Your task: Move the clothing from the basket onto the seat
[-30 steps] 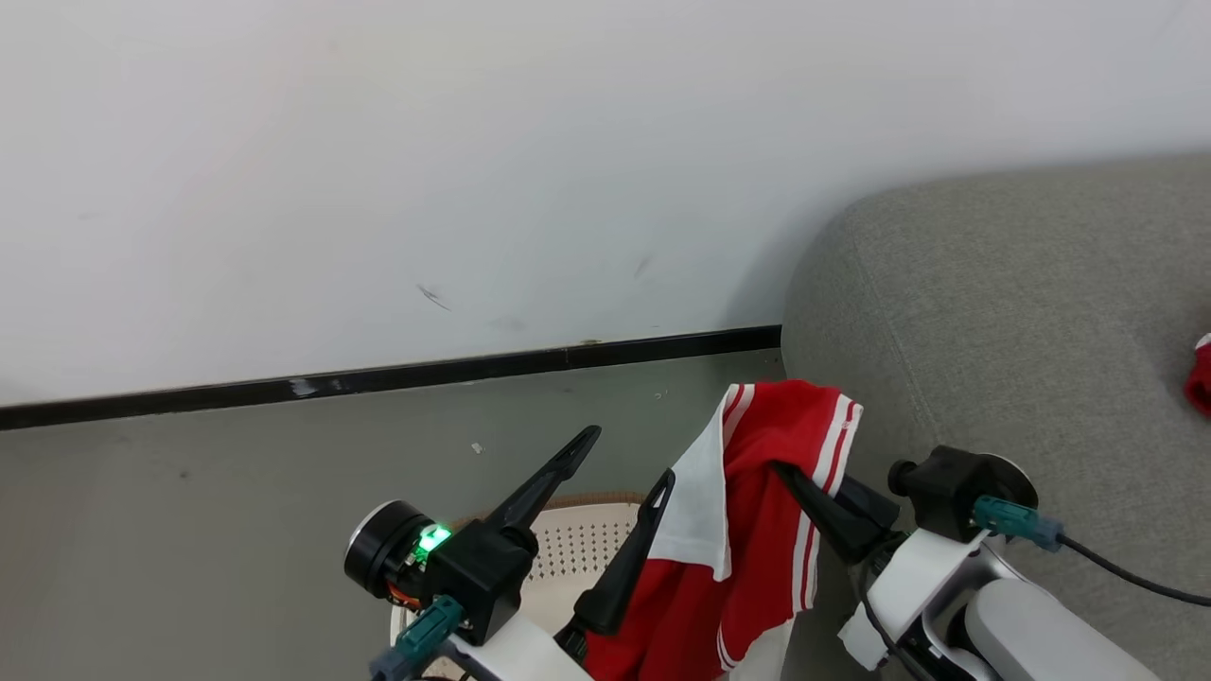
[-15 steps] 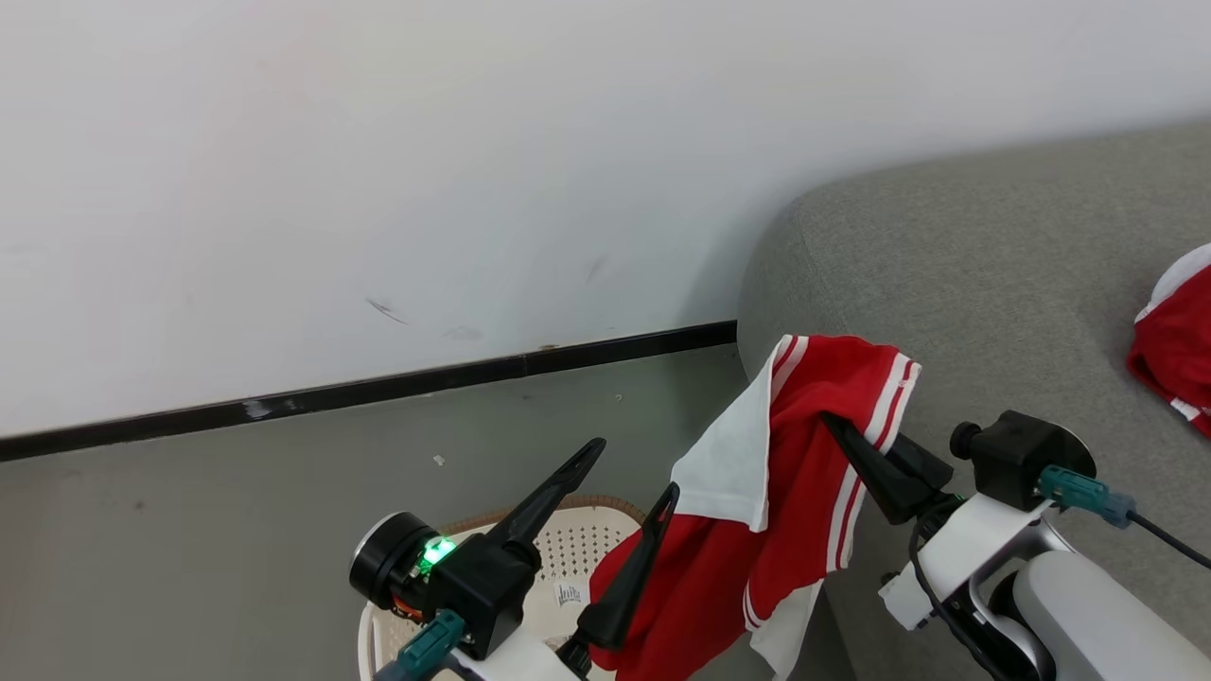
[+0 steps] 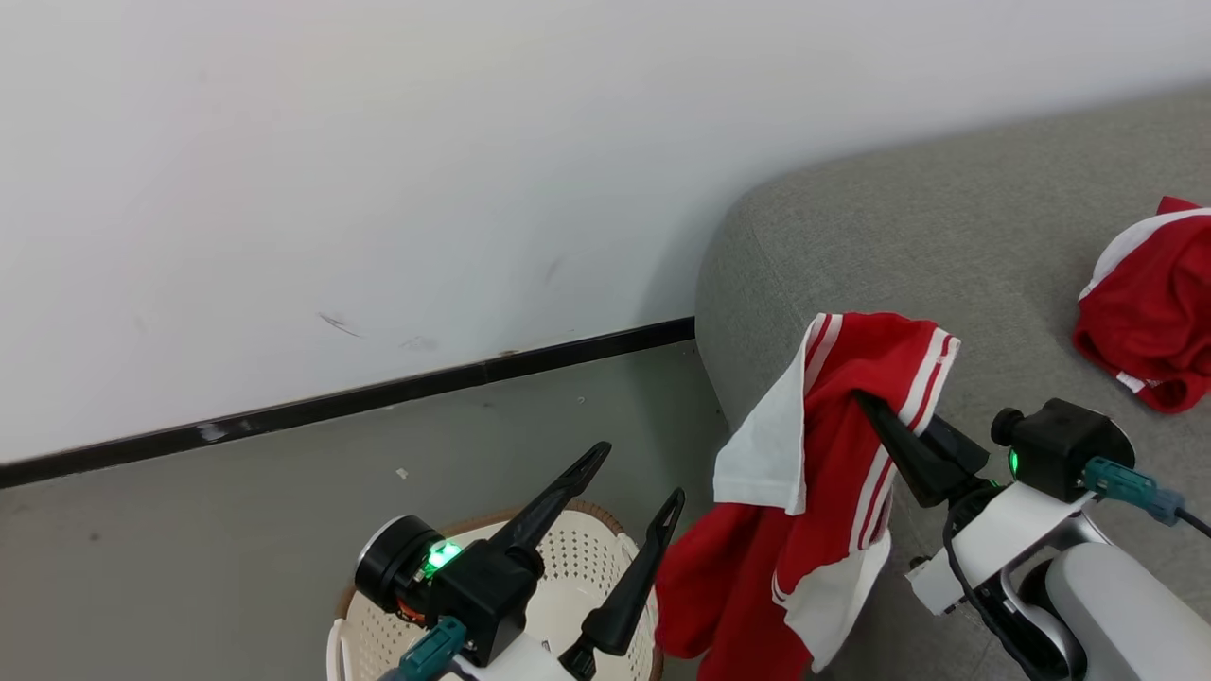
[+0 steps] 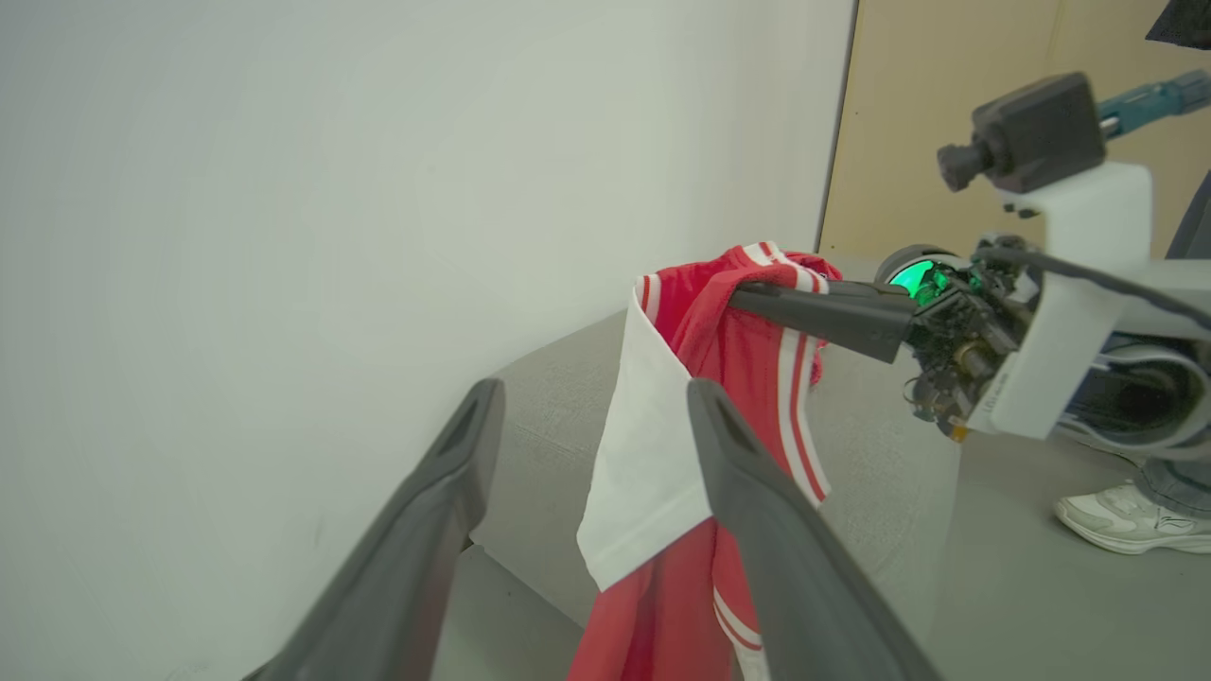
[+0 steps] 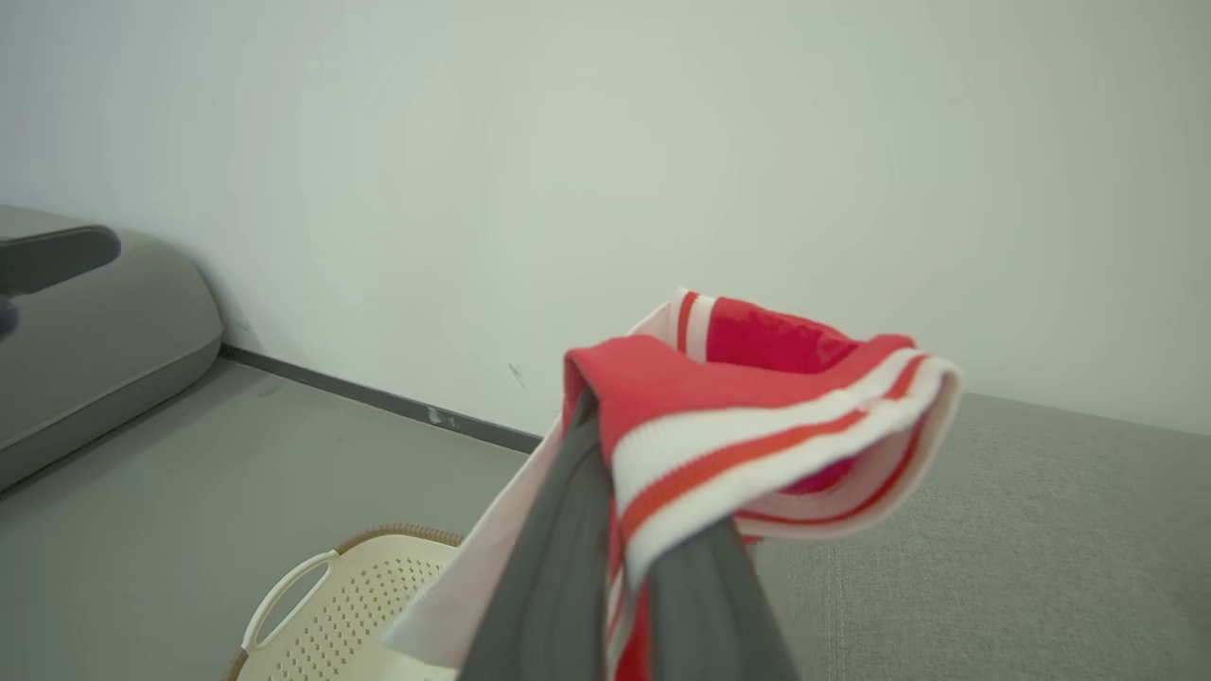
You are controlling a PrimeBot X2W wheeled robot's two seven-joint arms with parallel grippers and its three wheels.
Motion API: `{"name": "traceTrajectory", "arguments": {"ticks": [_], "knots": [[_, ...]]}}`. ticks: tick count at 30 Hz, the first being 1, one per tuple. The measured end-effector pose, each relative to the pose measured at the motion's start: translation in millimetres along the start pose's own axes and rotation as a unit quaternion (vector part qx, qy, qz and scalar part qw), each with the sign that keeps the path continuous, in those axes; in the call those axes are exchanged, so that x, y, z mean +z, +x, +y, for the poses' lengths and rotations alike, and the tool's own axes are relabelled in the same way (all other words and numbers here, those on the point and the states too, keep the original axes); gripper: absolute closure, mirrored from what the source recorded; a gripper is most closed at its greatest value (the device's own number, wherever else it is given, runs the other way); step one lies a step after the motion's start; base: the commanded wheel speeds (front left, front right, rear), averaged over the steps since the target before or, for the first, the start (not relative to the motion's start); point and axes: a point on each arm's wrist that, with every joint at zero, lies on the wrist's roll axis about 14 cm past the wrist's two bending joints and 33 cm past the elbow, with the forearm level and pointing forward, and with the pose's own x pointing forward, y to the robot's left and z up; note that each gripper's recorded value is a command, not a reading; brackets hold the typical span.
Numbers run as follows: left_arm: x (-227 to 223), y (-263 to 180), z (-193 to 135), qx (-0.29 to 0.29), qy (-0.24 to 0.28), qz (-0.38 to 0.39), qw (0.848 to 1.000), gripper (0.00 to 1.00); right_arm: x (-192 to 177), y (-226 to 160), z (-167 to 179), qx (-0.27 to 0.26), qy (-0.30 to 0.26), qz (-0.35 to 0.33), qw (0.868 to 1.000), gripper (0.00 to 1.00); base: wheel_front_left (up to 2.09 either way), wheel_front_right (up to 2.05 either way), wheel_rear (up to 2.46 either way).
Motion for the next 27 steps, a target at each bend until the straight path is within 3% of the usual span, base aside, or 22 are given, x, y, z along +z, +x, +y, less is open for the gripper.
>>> {"name": "traceTrajectory", "arguments": {"ticks": [27], "knots": [[-11,11,-35,-0.059,-0.030,0.007,0.998,0.00,36,-41,-63,-0.097,-0.050,-0.030,0.994,1.00,0.00,0.00,0.00]]}}
